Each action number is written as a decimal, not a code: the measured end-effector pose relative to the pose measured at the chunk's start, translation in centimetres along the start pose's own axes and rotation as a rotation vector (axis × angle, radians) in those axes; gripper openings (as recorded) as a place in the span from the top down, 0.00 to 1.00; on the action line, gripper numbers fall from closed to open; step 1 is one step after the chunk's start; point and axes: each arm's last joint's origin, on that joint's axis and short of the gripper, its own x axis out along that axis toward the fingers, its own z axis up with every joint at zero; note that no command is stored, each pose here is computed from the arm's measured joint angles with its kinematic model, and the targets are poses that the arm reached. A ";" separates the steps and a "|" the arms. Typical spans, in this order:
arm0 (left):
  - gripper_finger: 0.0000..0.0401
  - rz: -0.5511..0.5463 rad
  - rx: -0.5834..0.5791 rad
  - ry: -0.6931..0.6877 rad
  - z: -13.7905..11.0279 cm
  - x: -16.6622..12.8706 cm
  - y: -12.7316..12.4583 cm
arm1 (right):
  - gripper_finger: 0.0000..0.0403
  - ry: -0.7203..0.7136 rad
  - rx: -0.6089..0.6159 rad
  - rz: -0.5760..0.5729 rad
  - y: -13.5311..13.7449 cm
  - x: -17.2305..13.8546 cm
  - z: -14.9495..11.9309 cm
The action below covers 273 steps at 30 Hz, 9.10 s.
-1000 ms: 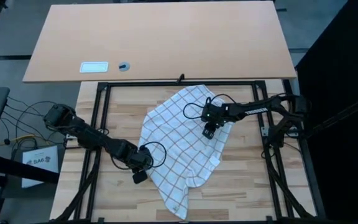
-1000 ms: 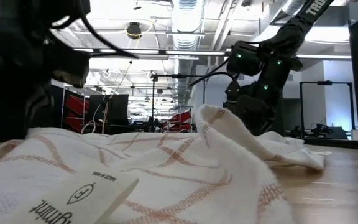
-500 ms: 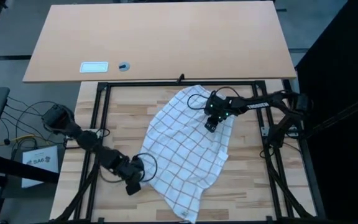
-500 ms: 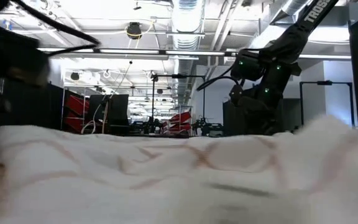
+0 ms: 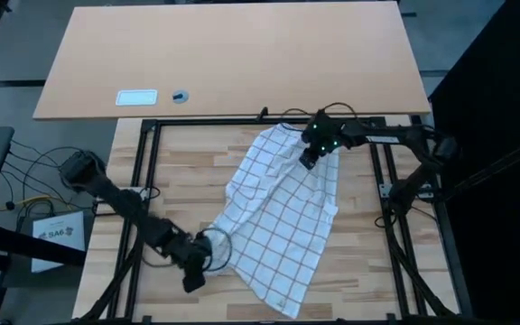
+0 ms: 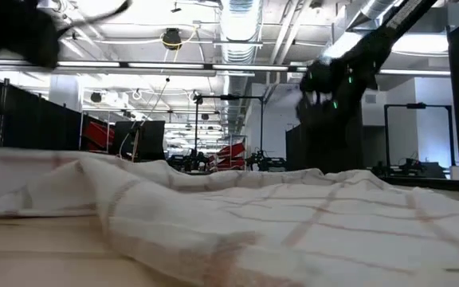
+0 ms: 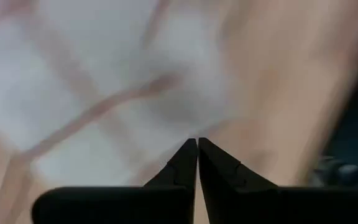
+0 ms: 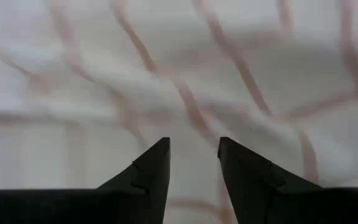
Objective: Roll towel
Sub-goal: Fold the white checkered towel
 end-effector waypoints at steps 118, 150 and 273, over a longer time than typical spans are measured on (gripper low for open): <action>1.00 0.196 0.070 -0.465 26.7 -9.7 32.2 | 0.68 0.163 0.118 -0.180 -3.1 2.0 -0.7; 1.00 0.261 -0.263 -0.129 22.0 -9.5 37.9 | 0.68 0.323 0.010 -0.160 -2.7 1.7 -2.1; 0.78 0.206 0.557 0.050 -6.4 -2.7 -9.4 | 0.43 0.207 -0.402 0.262 36.7 -8.3 -20.6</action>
